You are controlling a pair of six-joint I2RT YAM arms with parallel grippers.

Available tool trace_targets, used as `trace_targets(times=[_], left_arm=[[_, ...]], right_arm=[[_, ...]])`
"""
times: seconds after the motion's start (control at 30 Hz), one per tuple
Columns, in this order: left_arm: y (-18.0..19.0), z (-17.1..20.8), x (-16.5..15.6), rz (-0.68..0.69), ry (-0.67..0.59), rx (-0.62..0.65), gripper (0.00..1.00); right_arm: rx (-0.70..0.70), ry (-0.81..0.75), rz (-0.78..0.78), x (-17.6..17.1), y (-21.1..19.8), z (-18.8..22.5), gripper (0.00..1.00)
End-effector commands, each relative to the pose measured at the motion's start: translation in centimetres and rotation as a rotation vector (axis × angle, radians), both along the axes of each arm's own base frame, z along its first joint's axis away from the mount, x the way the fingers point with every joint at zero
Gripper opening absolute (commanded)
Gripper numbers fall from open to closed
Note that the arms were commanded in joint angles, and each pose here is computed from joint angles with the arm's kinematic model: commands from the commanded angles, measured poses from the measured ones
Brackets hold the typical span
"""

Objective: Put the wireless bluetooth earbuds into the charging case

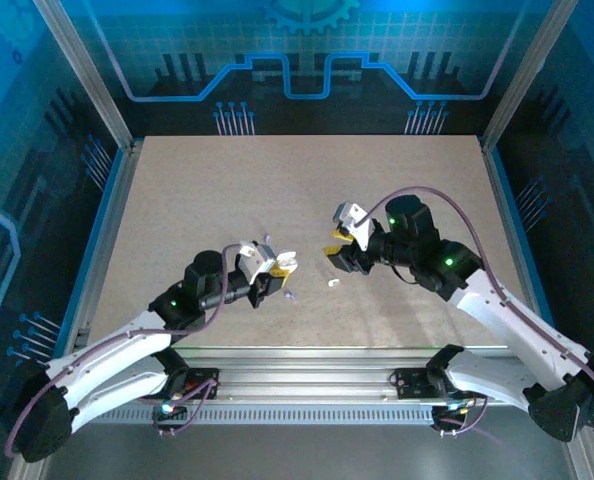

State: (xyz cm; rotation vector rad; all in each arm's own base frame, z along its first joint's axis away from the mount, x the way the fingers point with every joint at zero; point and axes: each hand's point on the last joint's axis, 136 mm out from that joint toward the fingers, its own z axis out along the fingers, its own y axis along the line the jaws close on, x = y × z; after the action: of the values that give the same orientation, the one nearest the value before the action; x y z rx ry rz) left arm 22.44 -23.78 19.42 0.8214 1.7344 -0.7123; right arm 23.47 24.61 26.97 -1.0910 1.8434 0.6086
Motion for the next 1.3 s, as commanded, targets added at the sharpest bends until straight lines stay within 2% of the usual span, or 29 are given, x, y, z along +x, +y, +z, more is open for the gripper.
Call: trace_targets(times=[0.0,0.23,0.43,0.63,0.77,0.9,1.03,1.13,1.27], left_arm=[[1.5,0.3,0.9,0.107,0.007,-0.034,0.20],[3.2,0.2,1.3,0.199,0.004,-0.009,0.20],[3.6,0.1,1.3,0.213,0.008,0.023,0.20],[3.6,-0.1,1.2,0.212,0.011,0.025,0.20],[3.7,0.1,1.2,0.212,0.004,0.035,0.20],[3.8,0.3,1.3,0.214,-0.004,0.036,0.20],[4.0,0.4,1.3,0.226,0.007,0.041,0.20],[4.2,0.5,1.1,0.241,0.041,0.029,0.20],[4.6,0.4,0.8,0.253,0.047,0.018,0.20]], right_arm=[[-0.017,0.176,-0.175,1.1,-1.4,-2.1,0.46],[-0.107,0.443,-0.358,1.8,-2.2,-7.2,0.45],[-0.221,0.591,-0.472,2.3,-2.8,-11.7,0.42],[-0.360,0.704,-0.562,2.8,-3.3,-15.3,0.41],[-0.494,0.679,-0.547,3.3,-3.7,-17.1,0.41],[-0.642,0.571,-0.325,4.0,-3.1,-18.4,0.43],[-0.705,0.437,-0.045,4.4,-2.0,-18.7,0.44],[-0.660,0.324,0.219,4.0,-0.9,-18.7,0.45],[-0.555,0.220,0.444,3.8,-0.3,-17.9,0.44]])
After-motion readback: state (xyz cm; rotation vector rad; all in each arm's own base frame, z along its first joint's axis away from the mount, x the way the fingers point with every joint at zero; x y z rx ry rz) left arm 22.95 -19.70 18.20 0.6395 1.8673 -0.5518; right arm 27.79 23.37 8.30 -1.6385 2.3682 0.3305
